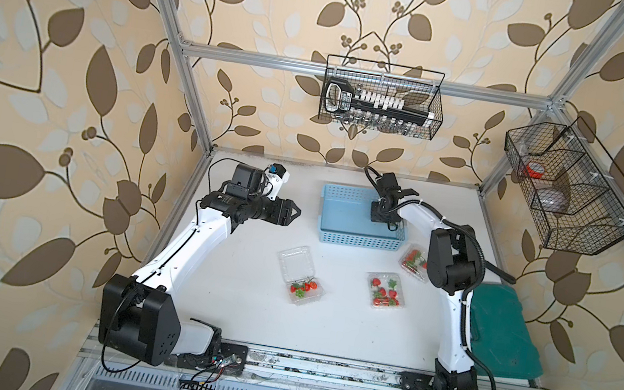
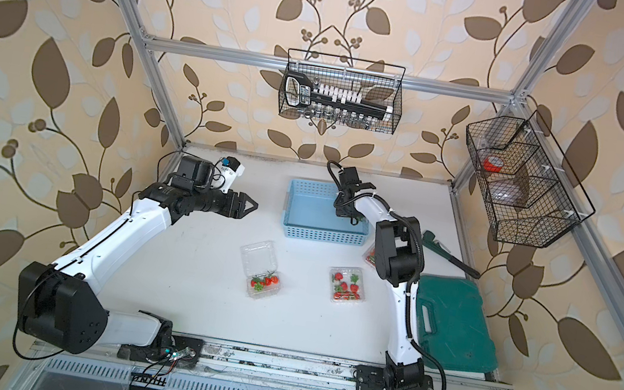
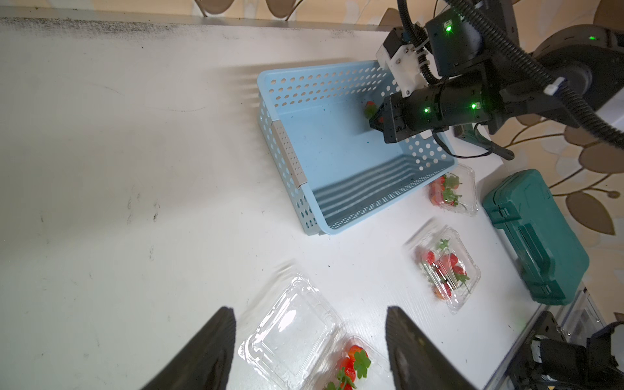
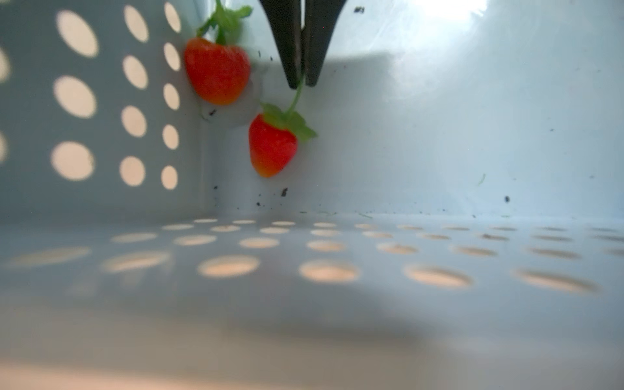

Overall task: Pack strawberries into containers
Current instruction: Pick up the strawberry from the basket, then place the strawberry in the packing box.

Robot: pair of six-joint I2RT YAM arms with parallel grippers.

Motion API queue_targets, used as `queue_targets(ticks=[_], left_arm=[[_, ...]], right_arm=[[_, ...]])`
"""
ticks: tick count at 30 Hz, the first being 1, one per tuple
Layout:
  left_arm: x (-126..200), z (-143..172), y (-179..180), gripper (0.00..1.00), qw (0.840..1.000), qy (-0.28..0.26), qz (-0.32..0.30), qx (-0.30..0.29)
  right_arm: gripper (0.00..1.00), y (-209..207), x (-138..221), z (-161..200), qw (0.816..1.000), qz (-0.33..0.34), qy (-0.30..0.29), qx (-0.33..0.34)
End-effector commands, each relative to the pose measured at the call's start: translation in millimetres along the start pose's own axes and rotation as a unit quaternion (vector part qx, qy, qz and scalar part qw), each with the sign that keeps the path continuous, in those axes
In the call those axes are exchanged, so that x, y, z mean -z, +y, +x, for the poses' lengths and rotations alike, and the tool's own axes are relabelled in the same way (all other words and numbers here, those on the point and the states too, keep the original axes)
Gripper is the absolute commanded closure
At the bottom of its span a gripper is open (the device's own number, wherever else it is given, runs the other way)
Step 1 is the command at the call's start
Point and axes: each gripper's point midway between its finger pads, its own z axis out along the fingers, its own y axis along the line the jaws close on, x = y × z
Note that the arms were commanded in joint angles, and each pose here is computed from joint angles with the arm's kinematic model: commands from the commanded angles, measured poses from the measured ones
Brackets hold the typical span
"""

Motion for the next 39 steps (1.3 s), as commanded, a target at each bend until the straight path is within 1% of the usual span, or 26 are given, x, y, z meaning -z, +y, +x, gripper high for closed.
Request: queue_targets(ticks=[1, 11, 14, 16, 18, 20, 24, 27, 29, 31, 34, 37, 39], left_arm=[[2.6, -3.4, 3.5, 0.28, 1.0, -0.007, -0.007, -0.007], [3.3, -4.4, 2.3, 0.28, 1.0, -0.009, -0.005, -0.007], [3.2, -3.9, 2.8, 0.28, 1.0, -0.008, -0.005, -0.007], [3.6, -4.7, 2.2, 0.28, 1.0, -0.009, -0.004, -0.007], [3.9, -4.7, 2.3, 0.28, 1.0, -0.01, -0.005, -0.008], [4.6, -4.6, 2.4, 0.28, 1.0, -0.01, -0.006, -0.008], [4.8, -5.5, 2.3, 0.28, 1.0, -0.011, -0.007, -0.007], [4.9, -5.5, 3.1, 0.28, 1.0, -0.01, -0.009, -0.008], [5.1, -4.9, 3.8, 0.28, 1.0, -0.01, -0.012, -0.008], [5.3, -4.9, 4.3, 0.28, 1.0, -0.01, -0.013, -0.009], [4.3, -3.7, 5.9, 0.28, 1.0, -0.008, -0.016, -0.008], [4.7, -3.9, 6.4, 0.28, 1.0, -0.008, -0.018, -0.008], [5.0, -4.4, 6.2, 0.28, 1.0, -0.009, -0.018, -0.008]], right_arm=[[1.0, -1.3, 11.3, -18.2, 1.0, -0.002, -0.025, 0.001], [1.0, 4.0, 65.6, -30.6, 0.997, -0.053, -0.063, 0.011], [1.0, 16.6, 87.7, -25.0, 0.994, -0.089, -0.067, 0.019], [1.0, 33.7, 103.9, -13.7, 0.99, -0.116, -0.071, 0.038], [1.0, 57.3, 120.6, 5.9, 0.983, -0.154, -0.067, 0.072], [1.0, 72.5, 139.1, 23.6, 0.976, -0.185, -0.072, 0.09], [1.0, 111.0, 181.7, 70.9, 0.947, -0.288, -0.066, 0.126], [1.0, 139.6, 200.3, 115.2, 0.927, -0.329, -0.042, 0.172], [1.0, 157.5, 207.4, 142.7, 0.916, -0.346, -0.021, 0.202], [1.0, 180.9, 215.6, 175.0, 0.899, -0.368, 0.001, 0.238], [1.0, 204.5, 222.1, 214.5, 0.882, -0.372, 0.026, 0.289], [1.0, 218.6, 228.6, 238.3, 0.869, -0.375, 0.037, 0.32], [1.0, 223.5, 228.2, 249.5, 0.864, -0.374, 0.046, 0.333]])
